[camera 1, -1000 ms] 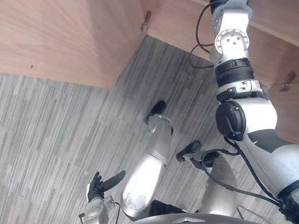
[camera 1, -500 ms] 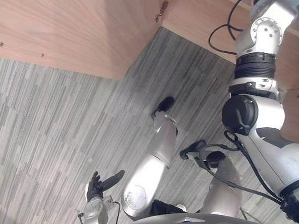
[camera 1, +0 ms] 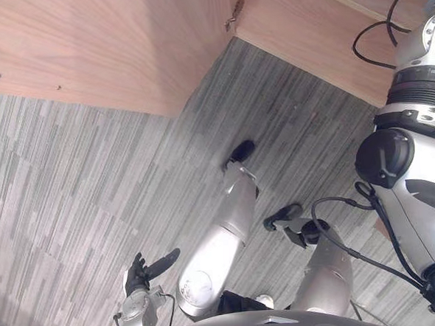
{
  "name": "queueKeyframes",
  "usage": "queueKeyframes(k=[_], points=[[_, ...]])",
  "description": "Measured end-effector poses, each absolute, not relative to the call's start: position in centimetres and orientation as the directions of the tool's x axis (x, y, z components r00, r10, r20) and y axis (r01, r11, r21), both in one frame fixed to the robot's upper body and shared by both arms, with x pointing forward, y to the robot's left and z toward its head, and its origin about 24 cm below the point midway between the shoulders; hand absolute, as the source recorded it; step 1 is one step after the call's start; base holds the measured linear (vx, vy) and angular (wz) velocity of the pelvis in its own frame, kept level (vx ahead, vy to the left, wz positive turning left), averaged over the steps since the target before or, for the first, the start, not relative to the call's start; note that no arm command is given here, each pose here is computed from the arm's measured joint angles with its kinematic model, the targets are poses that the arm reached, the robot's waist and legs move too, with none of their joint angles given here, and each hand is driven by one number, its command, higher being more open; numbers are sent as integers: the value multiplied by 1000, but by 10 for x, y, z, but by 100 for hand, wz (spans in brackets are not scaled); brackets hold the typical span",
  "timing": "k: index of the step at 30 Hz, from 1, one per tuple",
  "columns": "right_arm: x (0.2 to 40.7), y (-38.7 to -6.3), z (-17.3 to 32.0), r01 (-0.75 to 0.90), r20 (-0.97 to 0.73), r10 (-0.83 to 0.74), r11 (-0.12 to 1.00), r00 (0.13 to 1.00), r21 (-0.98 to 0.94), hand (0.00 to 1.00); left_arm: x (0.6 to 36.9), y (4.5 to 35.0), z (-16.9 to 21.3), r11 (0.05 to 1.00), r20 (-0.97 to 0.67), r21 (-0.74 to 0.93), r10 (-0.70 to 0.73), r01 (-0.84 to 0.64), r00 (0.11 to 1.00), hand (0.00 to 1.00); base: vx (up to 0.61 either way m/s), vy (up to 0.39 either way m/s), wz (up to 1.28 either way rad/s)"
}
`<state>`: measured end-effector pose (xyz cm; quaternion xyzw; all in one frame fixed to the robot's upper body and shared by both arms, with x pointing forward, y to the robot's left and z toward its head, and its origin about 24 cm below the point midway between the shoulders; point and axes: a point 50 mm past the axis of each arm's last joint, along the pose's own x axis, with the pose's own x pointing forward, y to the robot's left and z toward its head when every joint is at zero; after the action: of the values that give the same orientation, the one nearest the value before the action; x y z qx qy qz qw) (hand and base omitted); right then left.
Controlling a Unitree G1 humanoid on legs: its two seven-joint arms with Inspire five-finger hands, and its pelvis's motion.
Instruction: Walk over to the cabinet, pick up the folder, carry it to the office cabinet, place the folder inside the office cabinet, then close the office cabinet door
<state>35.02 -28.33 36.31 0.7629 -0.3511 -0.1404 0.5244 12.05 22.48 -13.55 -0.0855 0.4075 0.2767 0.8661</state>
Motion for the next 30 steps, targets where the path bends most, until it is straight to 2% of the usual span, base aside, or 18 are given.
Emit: queueKeyframes(k=[1,2,8,12,21,26,30], points=[[351,-282,365,-383,163,-678,-188,717,904,0,119,225,-136,829,-757,79,412,-554,508,100,9,-4,-3],[351,-280,366,-378,174,-671,-169,721,910,100,118,224,-137,825,-759,78,414,-560,503,100,11,-4,-4],[358,-268,380,-335,216,-630,-74,745,939,100,116,222,-138,806,-765,65,419,-588,490,100,3,-3,-1],[357,-262,388,-349,245,-620,-49,745,936,100,116,222,-138,804,-764,64,421,-591,489,100,-1,-2,-1],[353,-262,396,-384,263,-625,-63,735,921,100,115,225,-137,790,-762,66,434,-609,481,100,-1,0,0],[351,-271,391,-396,229,-649,-122,725,910,100,113,228,-138,778,-764,70,444,-624,468,100,-2,-8,3],[351,-272,391,-401,230,-652,-125,723,908,100,112,228,-138,777,-767,72,444,-625,464,100,9,-7,-4]])
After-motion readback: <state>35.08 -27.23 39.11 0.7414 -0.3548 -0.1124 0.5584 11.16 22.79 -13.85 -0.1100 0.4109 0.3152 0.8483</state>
